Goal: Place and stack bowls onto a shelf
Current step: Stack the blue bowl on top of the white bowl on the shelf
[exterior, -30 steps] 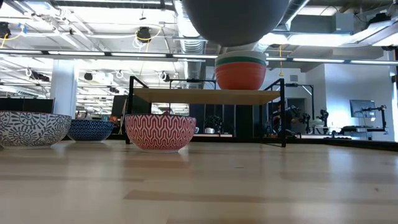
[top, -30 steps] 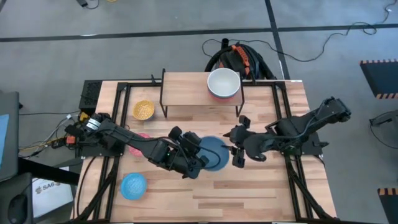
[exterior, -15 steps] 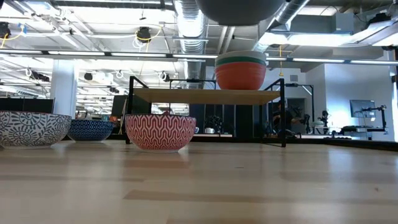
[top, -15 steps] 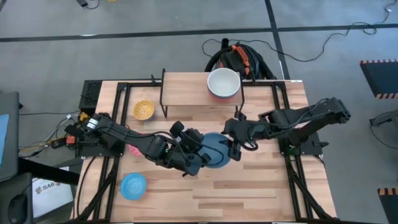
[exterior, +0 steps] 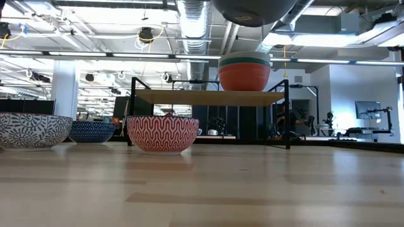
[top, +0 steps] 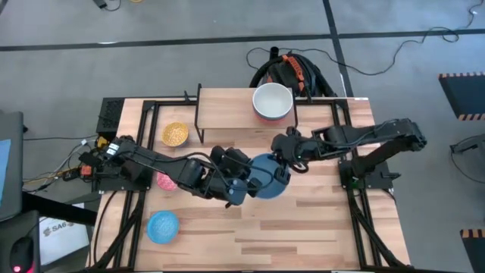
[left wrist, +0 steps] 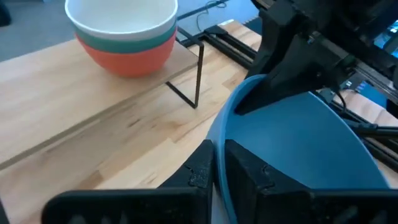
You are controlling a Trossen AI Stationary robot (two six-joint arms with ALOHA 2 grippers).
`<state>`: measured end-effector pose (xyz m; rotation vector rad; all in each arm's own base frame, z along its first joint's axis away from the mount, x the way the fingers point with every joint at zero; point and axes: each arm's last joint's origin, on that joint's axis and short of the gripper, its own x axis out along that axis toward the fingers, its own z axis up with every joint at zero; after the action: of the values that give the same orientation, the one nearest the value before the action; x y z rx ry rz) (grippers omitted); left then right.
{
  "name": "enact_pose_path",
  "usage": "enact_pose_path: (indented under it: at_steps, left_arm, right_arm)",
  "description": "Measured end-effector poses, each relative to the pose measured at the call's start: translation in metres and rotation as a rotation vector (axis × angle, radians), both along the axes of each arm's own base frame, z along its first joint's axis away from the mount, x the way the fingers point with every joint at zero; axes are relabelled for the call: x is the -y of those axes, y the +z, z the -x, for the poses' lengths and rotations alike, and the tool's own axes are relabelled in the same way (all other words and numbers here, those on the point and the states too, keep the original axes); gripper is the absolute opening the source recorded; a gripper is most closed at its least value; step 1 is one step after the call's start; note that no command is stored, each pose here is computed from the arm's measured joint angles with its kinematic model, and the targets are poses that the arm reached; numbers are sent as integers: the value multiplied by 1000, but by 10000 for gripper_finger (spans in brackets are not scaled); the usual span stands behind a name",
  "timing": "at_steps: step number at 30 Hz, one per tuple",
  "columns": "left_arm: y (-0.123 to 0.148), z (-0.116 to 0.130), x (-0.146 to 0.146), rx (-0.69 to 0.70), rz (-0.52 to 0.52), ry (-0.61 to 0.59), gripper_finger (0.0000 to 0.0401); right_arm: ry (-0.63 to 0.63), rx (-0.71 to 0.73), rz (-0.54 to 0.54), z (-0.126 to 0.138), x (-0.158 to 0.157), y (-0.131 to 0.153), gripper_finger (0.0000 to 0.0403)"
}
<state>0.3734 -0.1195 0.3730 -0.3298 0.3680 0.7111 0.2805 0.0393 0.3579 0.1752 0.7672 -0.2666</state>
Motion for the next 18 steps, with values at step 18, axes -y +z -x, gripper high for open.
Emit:
enact_pose_path:
  at_steps: [18]
  left_arm:
    - [-1, 1, -1, -29, -25, -3, 152]
  right_arm:
    - [-42, -27, -22, 0, 18, -2, 23]
